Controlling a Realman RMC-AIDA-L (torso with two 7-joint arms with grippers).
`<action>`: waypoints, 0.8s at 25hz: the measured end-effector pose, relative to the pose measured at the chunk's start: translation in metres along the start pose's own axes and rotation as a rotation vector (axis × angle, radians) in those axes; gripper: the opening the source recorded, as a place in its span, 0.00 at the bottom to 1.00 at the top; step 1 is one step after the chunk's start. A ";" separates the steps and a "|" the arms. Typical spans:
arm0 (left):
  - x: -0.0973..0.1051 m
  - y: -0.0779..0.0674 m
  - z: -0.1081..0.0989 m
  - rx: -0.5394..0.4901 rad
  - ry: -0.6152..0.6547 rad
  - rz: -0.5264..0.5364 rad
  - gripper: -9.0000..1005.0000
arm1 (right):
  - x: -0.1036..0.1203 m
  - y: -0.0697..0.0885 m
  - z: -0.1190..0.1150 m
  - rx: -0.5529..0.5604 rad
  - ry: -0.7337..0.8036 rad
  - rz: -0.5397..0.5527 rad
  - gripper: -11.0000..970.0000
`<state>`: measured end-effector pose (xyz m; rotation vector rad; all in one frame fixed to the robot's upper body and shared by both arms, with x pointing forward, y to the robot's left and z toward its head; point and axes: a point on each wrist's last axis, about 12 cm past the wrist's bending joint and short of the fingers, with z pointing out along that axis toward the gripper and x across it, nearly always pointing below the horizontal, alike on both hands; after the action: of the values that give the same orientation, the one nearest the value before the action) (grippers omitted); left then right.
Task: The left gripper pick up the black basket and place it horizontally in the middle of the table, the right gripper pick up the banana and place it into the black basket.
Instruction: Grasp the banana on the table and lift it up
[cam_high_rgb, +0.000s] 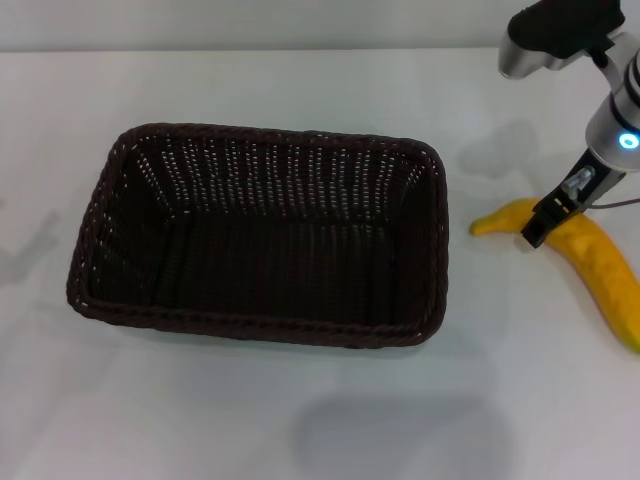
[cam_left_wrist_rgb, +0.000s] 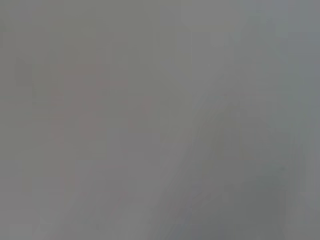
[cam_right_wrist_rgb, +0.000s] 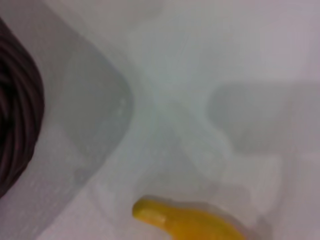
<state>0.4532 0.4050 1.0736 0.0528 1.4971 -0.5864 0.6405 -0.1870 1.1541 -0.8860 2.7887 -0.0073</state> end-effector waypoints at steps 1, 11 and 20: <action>0.000 0.000 0.000 -0.001 0.000 0.001 0.89 | 0.000 -0.001 -0.002 -0.003 -0.008 0.001 0.81; -0.002 0.001 -0.003 -0.012 -0.019 0.002 0.89 | 0.003 -0.015 -0.029 -0.021 -0.090 0.017 0.44; -0.002 0.001 -0.002 -0.014 -0.021 0.001 0.89 | 0.003 -0.016 -0.034 -0.023 -0.102 -0.006 0.25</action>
<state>0.4517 0.4077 1.0750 0.0364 1.4811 -0.5747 0.6405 -0.2039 1.1875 -0.8744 2.6966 0.0681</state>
